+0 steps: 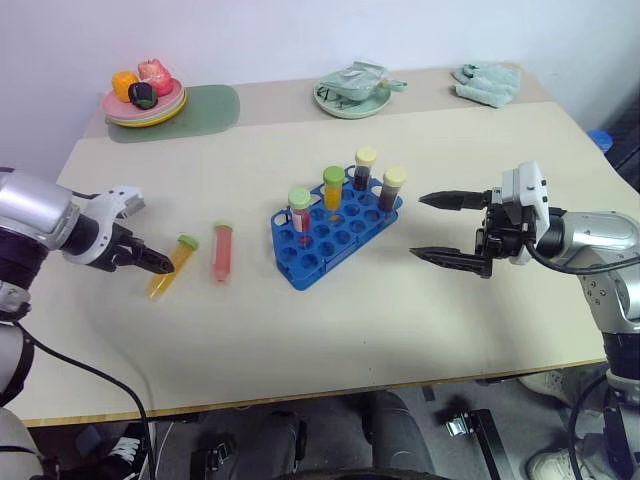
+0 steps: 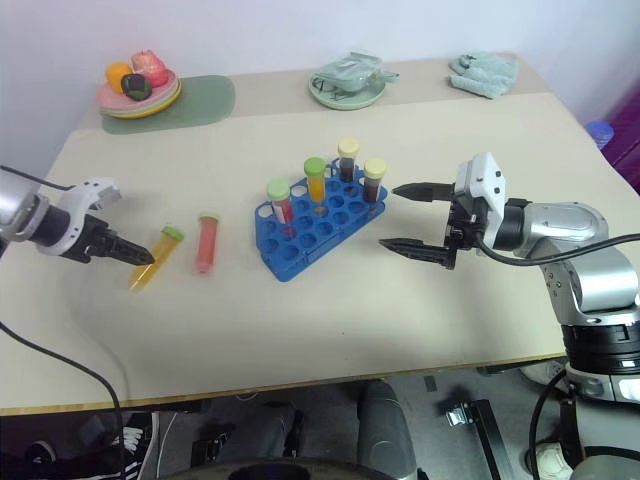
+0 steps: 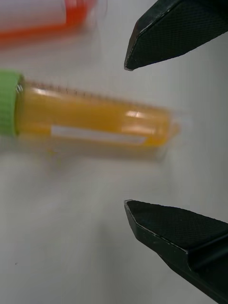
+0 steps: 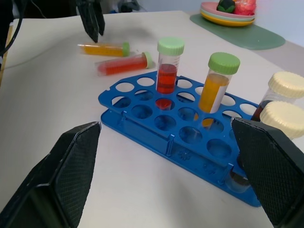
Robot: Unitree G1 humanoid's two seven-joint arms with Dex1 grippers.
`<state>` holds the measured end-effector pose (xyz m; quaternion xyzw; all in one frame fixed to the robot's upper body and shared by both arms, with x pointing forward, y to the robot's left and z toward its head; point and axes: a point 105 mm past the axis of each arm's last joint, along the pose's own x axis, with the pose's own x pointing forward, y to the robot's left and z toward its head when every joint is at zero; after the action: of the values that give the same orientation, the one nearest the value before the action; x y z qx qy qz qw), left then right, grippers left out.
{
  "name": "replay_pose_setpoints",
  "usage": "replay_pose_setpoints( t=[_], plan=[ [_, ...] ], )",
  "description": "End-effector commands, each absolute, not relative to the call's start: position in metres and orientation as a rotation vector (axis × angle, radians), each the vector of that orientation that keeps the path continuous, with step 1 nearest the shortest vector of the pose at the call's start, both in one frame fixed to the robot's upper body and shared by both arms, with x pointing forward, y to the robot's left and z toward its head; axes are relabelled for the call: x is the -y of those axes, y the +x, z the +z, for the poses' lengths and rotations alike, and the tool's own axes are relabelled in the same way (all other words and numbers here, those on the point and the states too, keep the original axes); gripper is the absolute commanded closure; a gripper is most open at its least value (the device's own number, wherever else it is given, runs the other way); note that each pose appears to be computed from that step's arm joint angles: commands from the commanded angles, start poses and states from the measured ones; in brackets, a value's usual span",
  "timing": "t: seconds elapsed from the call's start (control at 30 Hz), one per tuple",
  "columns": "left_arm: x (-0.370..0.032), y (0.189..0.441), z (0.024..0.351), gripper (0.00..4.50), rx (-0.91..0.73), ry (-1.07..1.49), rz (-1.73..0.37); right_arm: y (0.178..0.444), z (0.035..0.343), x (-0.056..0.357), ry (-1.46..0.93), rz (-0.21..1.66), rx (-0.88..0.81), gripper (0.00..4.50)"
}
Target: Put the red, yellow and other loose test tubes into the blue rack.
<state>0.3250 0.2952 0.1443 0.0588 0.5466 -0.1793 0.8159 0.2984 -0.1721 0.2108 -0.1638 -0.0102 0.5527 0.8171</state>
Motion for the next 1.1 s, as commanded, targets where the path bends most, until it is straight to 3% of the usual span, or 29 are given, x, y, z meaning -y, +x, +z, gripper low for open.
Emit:
replay_pose_setpoints(
  t=[0.03, 0.33, 0.77, 0.87, 1.07, 1.1],
  plan=[
    [-0.298, 0.326, 0.150, 0.00, -1.156, 0.181, -0.380, 0.294, 0.225, 0.170, -0.385, 1.179, 0.087, 0.01],
    [-0.293, 0.326, 0.129, 0.00, -1.179, 0.201, -0.408, 0.295, 0.224, 0.170, -0.392, 1.175, 0.079, 0.01],
    [-0.289, 0.335, 0.127, 0.00, -1.137, 0.201, -0.409, 0.297, 0.221, 0.170, -0.407, 1.171, 0.069, 0.01],
    [-0.288, 0.335, 0.126, 0.88, -1.131, 0.181, -0.398, 0.298, 0.220, 0.170, -0.406, 1.168, 0.068, 0.00],
    [-0.288, 0.336, 0.127, 3.68, -1.114, 0.187, -0.384, 0.299, 0.220, 0.171, -0.413, 1.164, 0.067, 0.00],
    [-0.288, 0.336, 0.128, 3.69, -1.111, 0.189, -0.383, 0.299, 0.220, 0.171, -0.415, 1.165, 0.067, 0.00]
  ],
)
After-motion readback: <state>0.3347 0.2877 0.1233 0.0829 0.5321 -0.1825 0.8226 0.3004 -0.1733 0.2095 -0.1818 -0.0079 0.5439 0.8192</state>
